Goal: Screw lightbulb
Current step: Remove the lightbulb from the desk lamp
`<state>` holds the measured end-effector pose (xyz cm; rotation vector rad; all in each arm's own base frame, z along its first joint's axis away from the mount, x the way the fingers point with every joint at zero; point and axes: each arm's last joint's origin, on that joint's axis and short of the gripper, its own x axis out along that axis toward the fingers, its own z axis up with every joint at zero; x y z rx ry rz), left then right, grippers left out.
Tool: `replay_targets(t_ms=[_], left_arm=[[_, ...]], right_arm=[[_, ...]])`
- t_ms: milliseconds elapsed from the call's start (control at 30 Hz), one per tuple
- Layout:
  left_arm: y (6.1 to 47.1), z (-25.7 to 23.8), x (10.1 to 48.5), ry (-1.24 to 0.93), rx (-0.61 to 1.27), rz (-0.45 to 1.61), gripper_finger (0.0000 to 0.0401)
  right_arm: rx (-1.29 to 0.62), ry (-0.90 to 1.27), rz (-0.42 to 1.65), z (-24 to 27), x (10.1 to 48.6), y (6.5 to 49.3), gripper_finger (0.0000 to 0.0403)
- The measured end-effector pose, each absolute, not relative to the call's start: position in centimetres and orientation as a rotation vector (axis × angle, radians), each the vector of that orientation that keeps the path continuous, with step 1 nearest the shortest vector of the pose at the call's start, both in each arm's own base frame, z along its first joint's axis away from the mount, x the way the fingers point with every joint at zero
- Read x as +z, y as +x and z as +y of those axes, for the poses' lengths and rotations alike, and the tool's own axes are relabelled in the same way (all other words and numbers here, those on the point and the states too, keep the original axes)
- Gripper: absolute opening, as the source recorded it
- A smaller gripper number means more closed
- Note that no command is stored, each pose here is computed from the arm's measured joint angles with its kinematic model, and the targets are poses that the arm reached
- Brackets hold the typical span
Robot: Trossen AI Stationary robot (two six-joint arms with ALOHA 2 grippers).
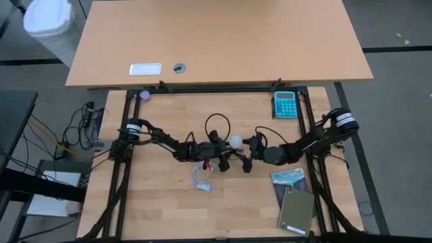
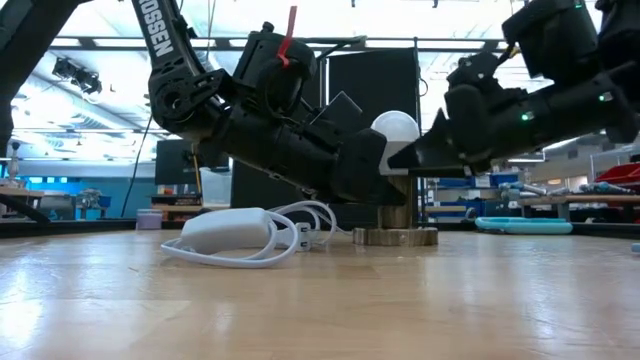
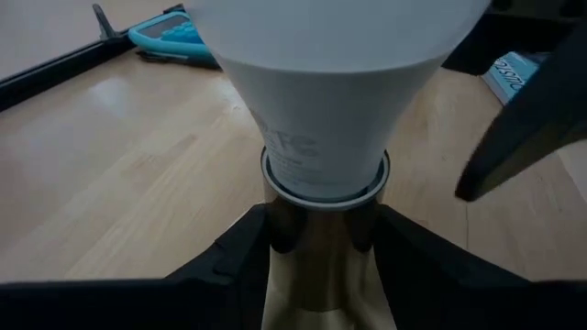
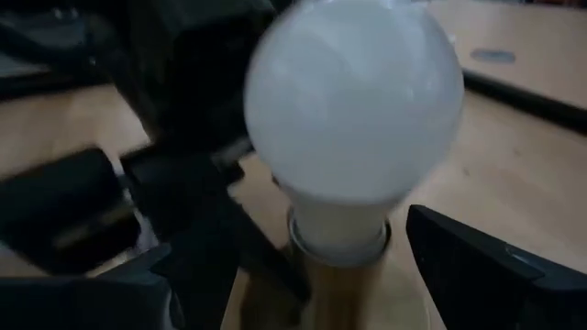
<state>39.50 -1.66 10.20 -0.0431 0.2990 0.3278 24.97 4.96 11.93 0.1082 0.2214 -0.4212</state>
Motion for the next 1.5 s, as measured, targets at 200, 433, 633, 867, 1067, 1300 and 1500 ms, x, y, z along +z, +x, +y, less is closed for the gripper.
replay_targets(t_ms=[200, 433, 633, 867, 1067, 1300, 1500], left_arm=[[39.5, -1.7, 10.1, -0.060, 0.332, 0.305, 0.0170], [39.5, -1.7, 10.1, -0.060, 0.333, 0.306, 0.0170], [39.5, -1.7, 10.1, -0.059, 0.336, 0.310, 0.0170], [39.5, -1.7, 10.1, -0.059, 0.333, 0.309, 0.0170], [39.5, -1.7, 10.1, -0.058, 0.330, 0.309, 0.0170], [39.4, -1.7, 10.1, -0.057, 0.330, 0.310, 0.0170], [39.4, -1.7, 10.1, -0.058, 0.330, 0.310, 0.0170]], right_arm=[[-0.466, 0.096, 0.146, 4.9, 11.5, 25.3, 0.0300], [-0.484, 0.070, 0.161, 4.9, 11.0, 24.9, 0.0259], [-0.564, 0.044, 0.158, 4.4, 11.1, 22.8, 0.0233], [-0.533, 0.101, 0.155, 4.0, 11.1, 21.5, 0.0229], [-0.392, 0.113, 0.173, 4.4, 11.3, 22.4, 0.0239], [-0.368, 0.124, 0.178, 3.0, 11.8, 23.8, 0.0287], [-0.393, 0.121, 0.217, 2.2, 11.6, 24.2, 0.0308]])
